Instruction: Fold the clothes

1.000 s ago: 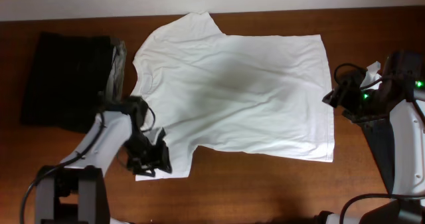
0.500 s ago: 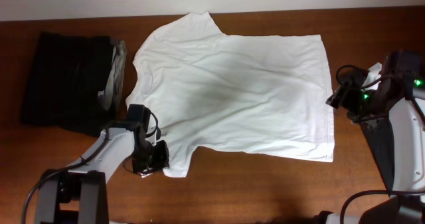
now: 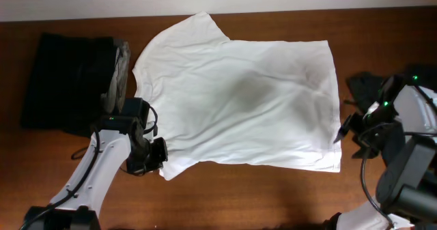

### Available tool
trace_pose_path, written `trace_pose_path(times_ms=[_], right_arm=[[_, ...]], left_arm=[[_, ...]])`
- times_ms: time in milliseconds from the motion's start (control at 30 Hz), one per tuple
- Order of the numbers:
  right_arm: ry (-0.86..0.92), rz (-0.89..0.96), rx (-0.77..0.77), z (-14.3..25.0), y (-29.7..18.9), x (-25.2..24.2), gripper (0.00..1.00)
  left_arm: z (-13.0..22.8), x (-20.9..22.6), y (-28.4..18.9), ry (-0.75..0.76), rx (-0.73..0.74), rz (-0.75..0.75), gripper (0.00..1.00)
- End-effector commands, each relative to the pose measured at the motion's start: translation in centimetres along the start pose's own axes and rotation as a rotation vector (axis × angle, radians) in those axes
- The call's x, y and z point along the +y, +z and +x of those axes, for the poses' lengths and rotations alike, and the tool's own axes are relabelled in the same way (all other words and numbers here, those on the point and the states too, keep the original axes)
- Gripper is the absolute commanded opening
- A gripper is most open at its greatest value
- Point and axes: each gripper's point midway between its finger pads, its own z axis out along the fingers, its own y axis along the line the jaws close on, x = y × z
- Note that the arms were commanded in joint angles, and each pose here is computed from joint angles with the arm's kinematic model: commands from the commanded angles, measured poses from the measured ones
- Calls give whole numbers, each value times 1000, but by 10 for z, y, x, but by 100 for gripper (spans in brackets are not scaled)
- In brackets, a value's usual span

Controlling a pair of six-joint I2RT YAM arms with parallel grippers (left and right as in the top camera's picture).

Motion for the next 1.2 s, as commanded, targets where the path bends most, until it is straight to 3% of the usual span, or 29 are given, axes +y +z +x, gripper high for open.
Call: trace_pose_path(times_ms=[0,133,233,333,500,700,900,1000,1167], right_arm=[[-10,25,93,21,24,-12,63],[-6,21,124,31,57,-20,65],[-11,10,82,25,80,-23,78],[-26,-8,14,9,86,-20,79],[22,9,-30,-1,86,-22,50],[28,21,-79,-13,80,-22,5],[-8,8,-124,-13,20,-10,4],[-45,-26,-116,-7,13,-3,4],[-291,-332,-149,-10,-1,53,4]], left_arm=[[-9,-1,-5,6,-46,-3,1],[-16,-4,-6,12,-75,9,0],[-16,-5,-6,13,-74,11,1],[-15,-6,-6,13,-70,19,0],[-15,-11,-6,15,-65,49,0],[-12,-12,-6,14,-54,57,1],[-17,-19,-33,35,-143,85,0],[-16,-22,-49,50,-205,102,0],[-10,-17,-65,49,-264,86,0]])
